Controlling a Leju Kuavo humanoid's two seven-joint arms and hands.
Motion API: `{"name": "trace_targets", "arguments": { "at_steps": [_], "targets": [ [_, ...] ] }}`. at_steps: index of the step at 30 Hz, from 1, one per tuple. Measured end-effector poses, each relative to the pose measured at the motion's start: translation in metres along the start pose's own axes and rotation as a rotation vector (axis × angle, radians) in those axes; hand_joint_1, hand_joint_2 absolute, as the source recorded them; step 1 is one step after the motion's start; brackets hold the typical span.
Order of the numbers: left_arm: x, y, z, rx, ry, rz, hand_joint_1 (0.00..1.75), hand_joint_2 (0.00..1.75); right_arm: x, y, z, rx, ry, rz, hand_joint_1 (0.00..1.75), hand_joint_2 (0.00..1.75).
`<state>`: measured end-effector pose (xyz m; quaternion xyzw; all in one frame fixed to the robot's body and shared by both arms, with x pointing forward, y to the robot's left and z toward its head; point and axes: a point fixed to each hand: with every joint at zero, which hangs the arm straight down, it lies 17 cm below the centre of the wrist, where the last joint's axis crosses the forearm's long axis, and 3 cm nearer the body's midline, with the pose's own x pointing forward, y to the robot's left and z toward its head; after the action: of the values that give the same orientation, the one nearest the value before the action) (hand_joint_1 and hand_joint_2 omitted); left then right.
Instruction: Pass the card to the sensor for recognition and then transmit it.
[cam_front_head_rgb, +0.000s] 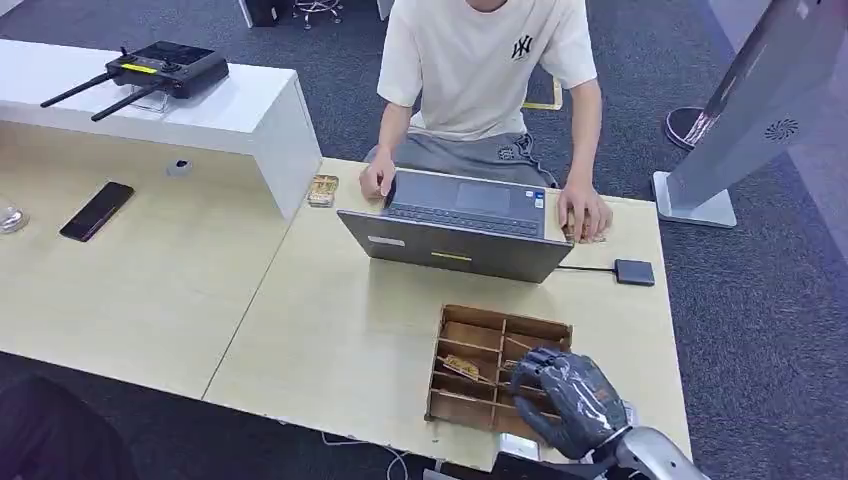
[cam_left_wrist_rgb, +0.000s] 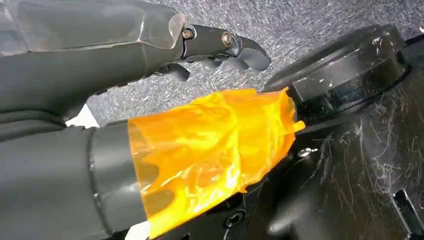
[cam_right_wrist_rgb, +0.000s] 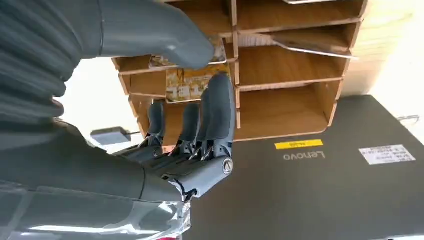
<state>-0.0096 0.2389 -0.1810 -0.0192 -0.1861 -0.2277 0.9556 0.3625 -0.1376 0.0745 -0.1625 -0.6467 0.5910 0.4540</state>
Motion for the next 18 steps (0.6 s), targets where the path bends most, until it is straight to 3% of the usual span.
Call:
{"name": "trace_targets", "arguments": {
  "at_steps": [7,12,18],
  "targets": [
    [-0.0008,-0.0016,0.0005,-0.005,0.0,-0.009,0.0,0.0,-0.0049,-0.0011,-0.0014,-0.002,0.013,0.009,0.84,1.75],
    [-0.0016,-0.0021,0.001,-0.007,-0.001,-0.015,0.0,0.0,-0.0061,-0.0014,-0.0015,-0.005,0.015,0.013,0.91,1.75],
    [-0.0029,-0.0019,0.0011,-0.006,0.003,-0.032,0.0,0.0,-0.0091,0.0003,-0.0012,-0.001,0.023,0.025,0.87,1.75]
  ]
}}
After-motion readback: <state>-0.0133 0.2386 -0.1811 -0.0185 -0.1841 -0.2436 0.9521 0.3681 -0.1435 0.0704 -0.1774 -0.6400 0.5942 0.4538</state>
